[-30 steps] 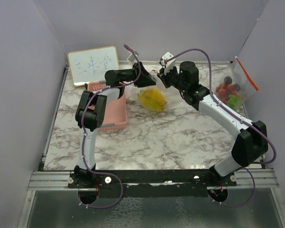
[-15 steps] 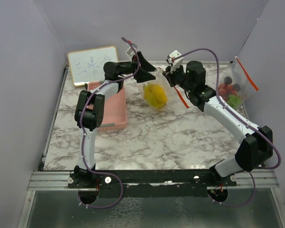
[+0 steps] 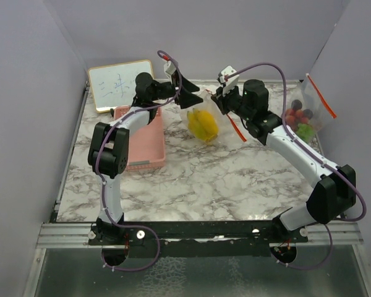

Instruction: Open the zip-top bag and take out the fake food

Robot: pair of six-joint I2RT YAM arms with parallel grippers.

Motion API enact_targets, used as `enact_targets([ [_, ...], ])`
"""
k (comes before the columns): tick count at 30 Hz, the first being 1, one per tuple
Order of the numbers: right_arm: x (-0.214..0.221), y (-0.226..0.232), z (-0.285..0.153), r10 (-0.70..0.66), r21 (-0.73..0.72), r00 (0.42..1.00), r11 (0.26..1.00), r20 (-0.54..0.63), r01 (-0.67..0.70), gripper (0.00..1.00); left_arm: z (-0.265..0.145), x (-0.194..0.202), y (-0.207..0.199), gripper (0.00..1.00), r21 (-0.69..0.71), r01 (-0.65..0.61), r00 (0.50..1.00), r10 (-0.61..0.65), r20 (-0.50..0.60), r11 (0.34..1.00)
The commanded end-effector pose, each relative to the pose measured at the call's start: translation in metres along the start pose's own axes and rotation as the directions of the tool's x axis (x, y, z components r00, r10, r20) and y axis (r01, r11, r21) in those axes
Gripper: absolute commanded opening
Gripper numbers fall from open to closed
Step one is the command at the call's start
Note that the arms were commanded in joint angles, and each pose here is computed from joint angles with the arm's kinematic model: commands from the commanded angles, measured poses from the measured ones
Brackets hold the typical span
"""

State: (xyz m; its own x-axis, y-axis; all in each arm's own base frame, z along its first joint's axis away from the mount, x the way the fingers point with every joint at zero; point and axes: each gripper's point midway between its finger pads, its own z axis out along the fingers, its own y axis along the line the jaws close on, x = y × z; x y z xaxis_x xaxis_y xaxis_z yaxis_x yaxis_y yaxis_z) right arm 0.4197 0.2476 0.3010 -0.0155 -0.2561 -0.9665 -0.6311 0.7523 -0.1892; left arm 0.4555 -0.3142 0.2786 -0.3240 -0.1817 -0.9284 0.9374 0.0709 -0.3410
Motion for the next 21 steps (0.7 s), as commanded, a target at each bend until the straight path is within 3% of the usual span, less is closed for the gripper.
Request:
enact_targets([
  [1,-0.016,0.008,-0.013,0.022,-0.041,0.999,0.999,0.042,-0.020,0.02,-0.001,-0.024,-0.024,0.81,-0.032,-0.187,0.982,0.188,0.029,0.982],
  [3,-0.015,0.011,-0.014,0.032,-0.057,0.999,0.998,0.041,-0.030,0.02,0.000,-0.022,-0.031,0.69,0.006,-0.179,0.983,0.179,0.026,0.984],
  [9,-0.006,0.021,-0.020,0.052,-0.092,0.998,0.995,0.026,-0.049,0.02,0.002,-0.028,-0.058,0.59,0.143,-0.203,0.979,0.196,0.063,0.969],
  [13,-0.004,0.023,-0.021,0.055,-0.101,0.998,0.994,0.019,-0.053,0.02,0.004,-0.028,-0.060,0.43,0.174,-0.214,0.977,0.208,0.051,0.961],
  [21,-0.009,0.023,-0.021,0.057,-0.112,0.998,0.992,0.027,-0.053,0.02,0.006,-0.015,-0.070,0.50,0.253,-0.213,0.977,0.214,0.022,0.944],
])
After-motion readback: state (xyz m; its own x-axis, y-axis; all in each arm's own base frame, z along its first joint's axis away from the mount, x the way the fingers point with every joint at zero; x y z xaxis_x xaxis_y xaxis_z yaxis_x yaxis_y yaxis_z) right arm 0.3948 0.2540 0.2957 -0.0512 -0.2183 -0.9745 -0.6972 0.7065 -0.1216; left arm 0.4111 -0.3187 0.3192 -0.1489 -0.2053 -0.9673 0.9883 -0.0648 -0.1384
